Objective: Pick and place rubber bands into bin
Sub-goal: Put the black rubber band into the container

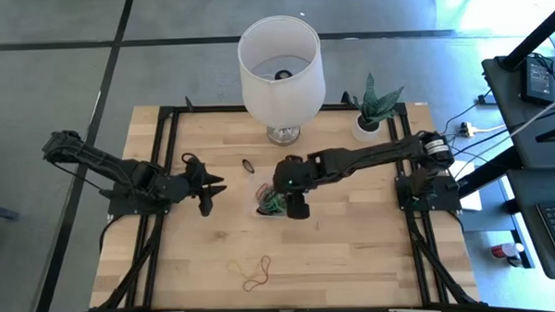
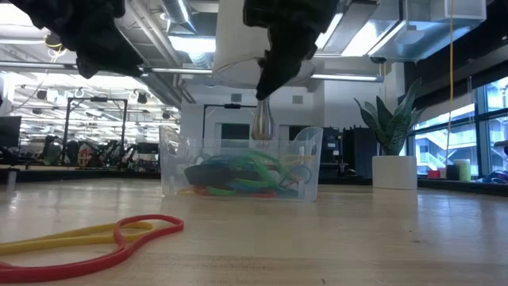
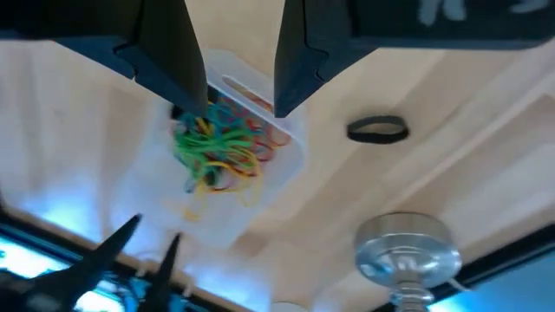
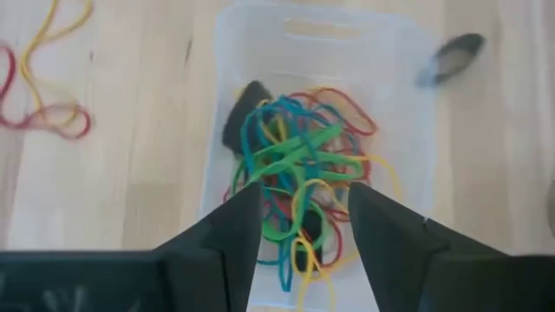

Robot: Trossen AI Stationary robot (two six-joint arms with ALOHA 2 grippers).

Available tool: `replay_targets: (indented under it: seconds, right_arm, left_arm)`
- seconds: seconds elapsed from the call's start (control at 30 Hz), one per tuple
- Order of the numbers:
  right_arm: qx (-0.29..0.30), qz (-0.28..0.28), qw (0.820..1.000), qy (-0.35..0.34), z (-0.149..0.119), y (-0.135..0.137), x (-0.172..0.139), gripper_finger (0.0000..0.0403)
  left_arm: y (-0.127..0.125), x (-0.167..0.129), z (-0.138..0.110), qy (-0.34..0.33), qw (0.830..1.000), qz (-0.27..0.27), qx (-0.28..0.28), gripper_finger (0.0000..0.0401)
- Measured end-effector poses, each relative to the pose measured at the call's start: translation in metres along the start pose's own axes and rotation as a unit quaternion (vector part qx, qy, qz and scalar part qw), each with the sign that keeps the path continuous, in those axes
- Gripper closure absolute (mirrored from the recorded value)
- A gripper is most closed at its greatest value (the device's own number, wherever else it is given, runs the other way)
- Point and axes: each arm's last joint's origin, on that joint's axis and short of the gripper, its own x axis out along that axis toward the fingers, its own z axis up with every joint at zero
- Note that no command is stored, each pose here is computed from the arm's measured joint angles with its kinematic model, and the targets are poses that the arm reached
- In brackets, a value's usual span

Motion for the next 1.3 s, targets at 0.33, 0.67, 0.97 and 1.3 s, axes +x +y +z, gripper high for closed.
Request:
replay_targets:
  seconds: [0.33, 0.67, 0.97, 1.3]
  right_arm:
    - [0.115, -0.017, 0.993, 0.011, -0.007, -0.014, -0.035, 0.0244]
    - [0.234, -0.046, 0.971, 0.019, -0.014, -0.006, -0.056, 0.0245]
    - [0.303, -0.114, 0.946, -0.001, -0.024, 0.038, -0.067, 0.0245]
    - [0.380, -0.151, 0.911, -0.060, -0.035, 0.087, -0.077, 0.0245]
  left_arm:
    - [0.032, 0.019, 0.017, 0.024, 0.999, 0.044, -0.018, 0.0272]
    - [0.079, 0.061, 0.021, 0.153, 0.985, 0.014, 0.078, 0.0272]
    - [0.110, 0.108, 0.024, 0.234, 0.958, -0.004, 0.163, 0.0271]
    - [0.119, 0.154, 0.036, 0.284, 0.905, -0.016, 0.317, 0.0271]
